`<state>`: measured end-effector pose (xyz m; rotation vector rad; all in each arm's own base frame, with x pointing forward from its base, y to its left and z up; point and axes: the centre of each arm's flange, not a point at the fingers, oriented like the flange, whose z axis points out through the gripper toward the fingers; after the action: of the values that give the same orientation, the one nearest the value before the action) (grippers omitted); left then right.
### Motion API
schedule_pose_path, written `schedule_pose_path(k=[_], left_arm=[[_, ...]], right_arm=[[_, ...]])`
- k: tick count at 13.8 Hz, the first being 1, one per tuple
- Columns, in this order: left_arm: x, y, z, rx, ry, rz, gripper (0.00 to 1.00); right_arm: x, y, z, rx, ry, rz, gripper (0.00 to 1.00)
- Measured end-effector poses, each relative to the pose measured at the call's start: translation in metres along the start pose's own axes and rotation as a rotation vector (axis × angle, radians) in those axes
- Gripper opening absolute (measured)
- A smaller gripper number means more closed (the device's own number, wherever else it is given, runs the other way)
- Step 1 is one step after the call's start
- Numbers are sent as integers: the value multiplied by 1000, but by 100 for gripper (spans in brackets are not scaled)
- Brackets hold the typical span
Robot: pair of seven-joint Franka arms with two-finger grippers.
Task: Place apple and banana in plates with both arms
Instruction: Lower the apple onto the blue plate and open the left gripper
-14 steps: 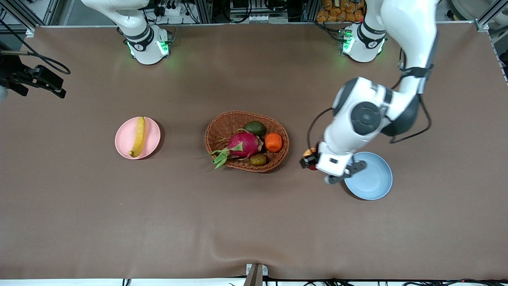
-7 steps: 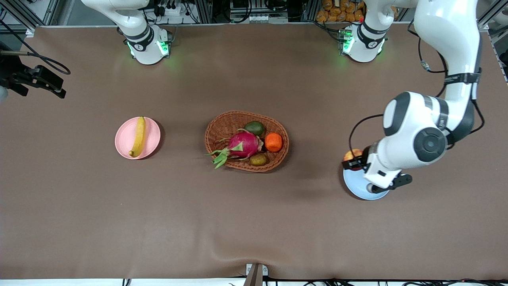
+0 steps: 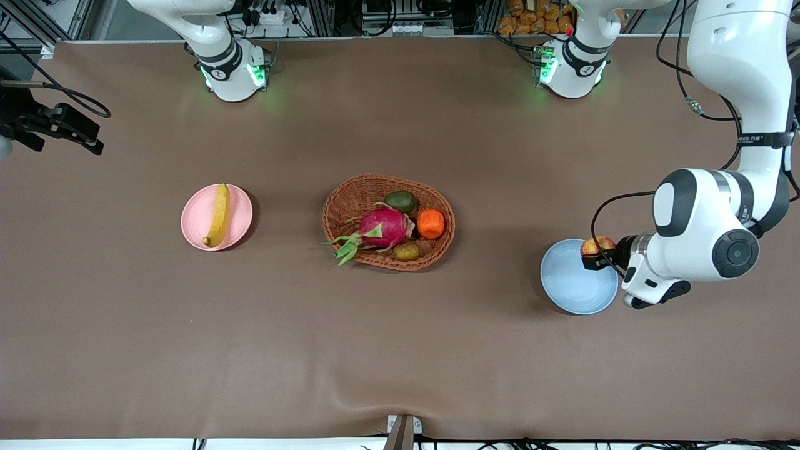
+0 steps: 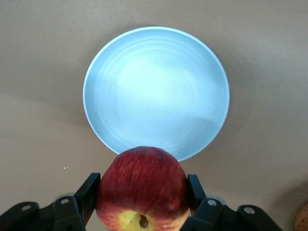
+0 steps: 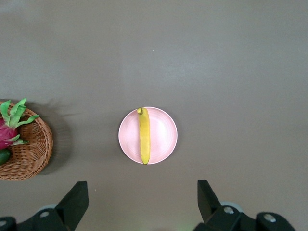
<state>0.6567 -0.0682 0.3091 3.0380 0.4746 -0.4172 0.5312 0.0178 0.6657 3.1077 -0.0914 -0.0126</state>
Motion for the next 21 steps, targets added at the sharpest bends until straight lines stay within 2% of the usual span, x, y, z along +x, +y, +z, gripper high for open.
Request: schedule_pose_path(k=[5, 9, 12, 18, 20, 21], left_arm=[[11, -12, 39, -11, 16, -13, 78], [25, -11, 60, -33, 64, -16, 78], [32, -11, 85, -14, 65, -4, 78], [37, -7, 92, -3, 70, 9, 79], [39, -6, 85, -8, 82, 9, 98], [40, -5, 79, -12, 92, 9, 100]], right_arm=[[0, 0, 0, 0, 0, 0, 100], [0, 0, 0, 0, -1, 1, 100], [0, 0, 0, 0, -1, 1, 100], [0, 1, 0, 0, -1, 1, 100], [0, 1, 0, 0, -1, 2, 100], [0, 1, 0, 0, -1, 2, 100]])
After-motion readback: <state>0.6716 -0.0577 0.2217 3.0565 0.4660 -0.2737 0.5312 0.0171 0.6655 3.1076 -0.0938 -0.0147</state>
